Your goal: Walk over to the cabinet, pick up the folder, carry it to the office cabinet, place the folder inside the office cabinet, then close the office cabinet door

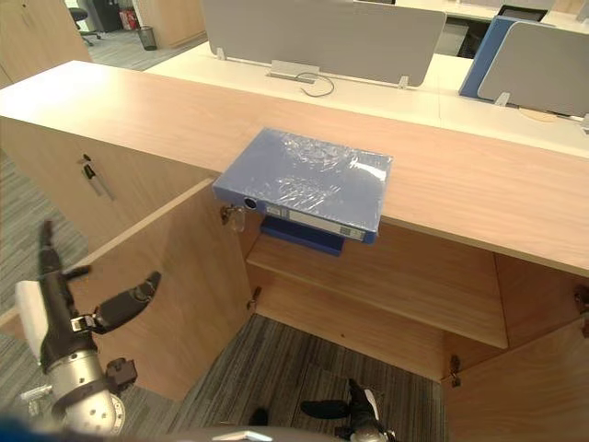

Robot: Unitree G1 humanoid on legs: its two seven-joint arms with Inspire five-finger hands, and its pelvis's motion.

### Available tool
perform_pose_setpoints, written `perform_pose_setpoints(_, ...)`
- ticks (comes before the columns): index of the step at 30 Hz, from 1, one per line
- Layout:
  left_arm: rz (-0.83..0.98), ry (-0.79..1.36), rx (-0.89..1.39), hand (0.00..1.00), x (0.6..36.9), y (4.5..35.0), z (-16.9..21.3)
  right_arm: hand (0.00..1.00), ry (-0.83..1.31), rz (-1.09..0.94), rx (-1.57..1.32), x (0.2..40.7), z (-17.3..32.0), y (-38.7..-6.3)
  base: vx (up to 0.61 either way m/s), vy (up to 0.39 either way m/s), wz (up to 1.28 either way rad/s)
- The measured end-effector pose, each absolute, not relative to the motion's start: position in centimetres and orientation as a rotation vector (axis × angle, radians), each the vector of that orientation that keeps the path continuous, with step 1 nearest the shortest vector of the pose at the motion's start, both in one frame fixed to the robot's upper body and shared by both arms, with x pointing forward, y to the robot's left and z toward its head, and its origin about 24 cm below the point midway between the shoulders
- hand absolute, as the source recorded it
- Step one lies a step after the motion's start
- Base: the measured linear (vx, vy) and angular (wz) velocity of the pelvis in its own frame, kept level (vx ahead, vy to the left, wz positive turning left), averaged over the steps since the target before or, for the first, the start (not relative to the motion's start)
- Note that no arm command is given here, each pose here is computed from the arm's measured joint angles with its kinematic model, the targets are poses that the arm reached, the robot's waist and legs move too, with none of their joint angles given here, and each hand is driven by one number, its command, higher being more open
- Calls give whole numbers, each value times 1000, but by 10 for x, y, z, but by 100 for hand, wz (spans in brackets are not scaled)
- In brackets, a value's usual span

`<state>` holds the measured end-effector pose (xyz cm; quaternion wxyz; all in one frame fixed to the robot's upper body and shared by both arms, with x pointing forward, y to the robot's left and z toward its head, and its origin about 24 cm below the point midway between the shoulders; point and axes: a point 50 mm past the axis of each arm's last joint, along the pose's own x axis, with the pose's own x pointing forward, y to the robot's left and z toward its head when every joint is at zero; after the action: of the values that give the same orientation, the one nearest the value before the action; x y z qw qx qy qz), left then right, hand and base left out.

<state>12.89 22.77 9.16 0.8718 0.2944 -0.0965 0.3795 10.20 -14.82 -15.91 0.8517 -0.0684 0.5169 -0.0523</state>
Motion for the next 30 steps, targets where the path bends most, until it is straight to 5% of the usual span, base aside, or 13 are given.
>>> perform_pose_setpoints(6,800,-423,726,100,133,215,124,100,1099,-129,-155,95,-161,-150,-5,-15,-8)
perform_pose_setpoints(19,582,-533,972,100,143,209,132,100,1123,-143,-190,92,-164,-164,7,-20,-17)
perform_pose_setpoints(30,190,-542,1130,100,159,192,114,100,1129,-145,-213,91,-164,-176,-22,-16,-11)
